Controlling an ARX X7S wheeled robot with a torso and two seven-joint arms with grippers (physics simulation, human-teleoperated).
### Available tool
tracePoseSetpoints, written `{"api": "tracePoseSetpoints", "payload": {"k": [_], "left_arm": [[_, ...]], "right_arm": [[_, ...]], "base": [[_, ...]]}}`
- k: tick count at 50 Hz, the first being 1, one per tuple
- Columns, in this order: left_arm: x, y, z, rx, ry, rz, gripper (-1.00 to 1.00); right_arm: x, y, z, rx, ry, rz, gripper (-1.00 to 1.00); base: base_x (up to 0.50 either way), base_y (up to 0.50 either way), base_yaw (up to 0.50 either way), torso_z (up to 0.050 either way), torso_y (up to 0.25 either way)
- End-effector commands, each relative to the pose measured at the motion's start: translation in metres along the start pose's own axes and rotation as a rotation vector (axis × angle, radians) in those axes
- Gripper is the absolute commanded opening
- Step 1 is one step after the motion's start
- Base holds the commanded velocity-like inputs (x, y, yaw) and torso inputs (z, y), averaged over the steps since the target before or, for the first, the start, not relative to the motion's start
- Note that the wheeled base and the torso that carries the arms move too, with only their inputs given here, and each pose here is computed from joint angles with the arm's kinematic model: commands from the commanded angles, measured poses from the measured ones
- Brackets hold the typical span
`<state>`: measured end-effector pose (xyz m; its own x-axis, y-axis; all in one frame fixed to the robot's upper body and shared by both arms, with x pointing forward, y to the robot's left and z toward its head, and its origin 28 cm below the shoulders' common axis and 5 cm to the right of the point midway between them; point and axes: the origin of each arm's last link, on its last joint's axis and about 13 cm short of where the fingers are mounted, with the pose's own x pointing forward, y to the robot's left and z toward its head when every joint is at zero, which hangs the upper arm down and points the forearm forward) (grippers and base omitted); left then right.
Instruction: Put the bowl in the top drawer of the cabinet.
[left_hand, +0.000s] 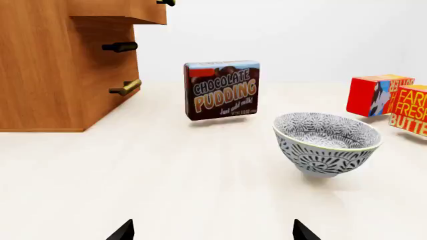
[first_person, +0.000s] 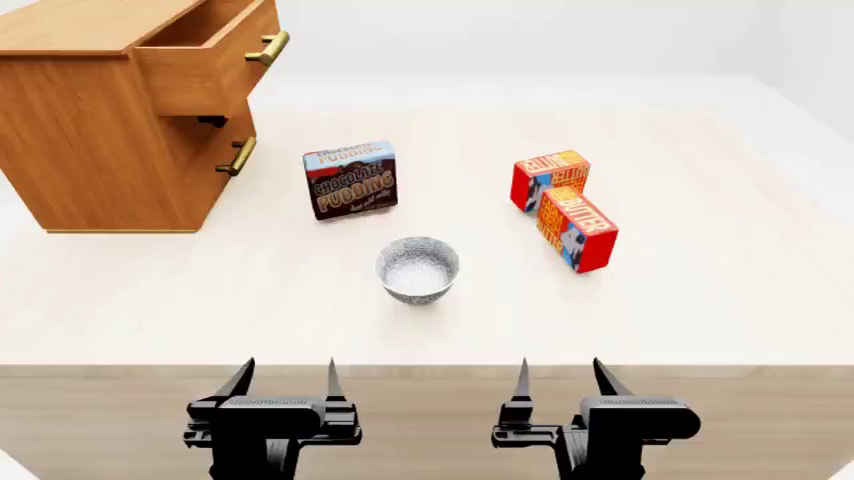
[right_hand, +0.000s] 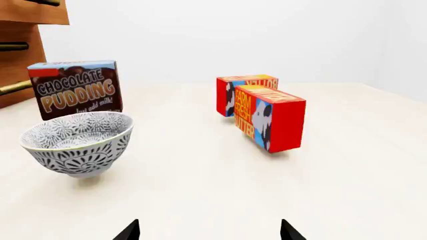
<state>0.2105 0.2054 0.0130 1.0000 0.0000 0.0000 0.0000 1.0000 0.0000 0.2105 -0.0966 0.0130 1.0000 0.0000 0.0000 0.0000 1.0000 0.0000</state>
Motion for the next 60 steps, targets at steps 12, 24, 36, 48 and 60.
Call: {"api": "tracePoseSetpoints", "payload": {"k": [12,24,36,48,60], "left_arm": [[0.000,0.006,-0.001,-0.011,0.064,0.019,1.00],[0.006,0.008,0.001,-0.031,0.102,0.025,1.00],[0.014,0.014,0.012,-0.075,0.045,0.020,1.00],[0.021,0.016,0.041,-0.061,-0.019,-0.045,1.00],[0.042,0.016,0.085,-0.062,-0.016,-0.138,1.00]], "right_arm": [[-0.008,0.007,0.004,-0.045,0.025,-0.032,1.00],[-0.008,0.007,0.005,-0.081,0.008,-0.017,1.00],[-0.004,0.007,0.006,-0.096,0.017,-0.015,1.00],[0.009,0.002,0.031,-0.096,0.019,-0.030,1.00],[0.034,-0.006,0.100,-0.135,-0.012,-0.019,1.00]], "base": [[0.00,0.00,0.00,0.000,0.000],[0.04,0.30,0.00,0.000,0.000],[0.15,0.50,0.00,0.005,0.000],[0.11,0.12,0.00,0.050,0.000],[0.00,0.00,0.00,0.050,0.000]]}}
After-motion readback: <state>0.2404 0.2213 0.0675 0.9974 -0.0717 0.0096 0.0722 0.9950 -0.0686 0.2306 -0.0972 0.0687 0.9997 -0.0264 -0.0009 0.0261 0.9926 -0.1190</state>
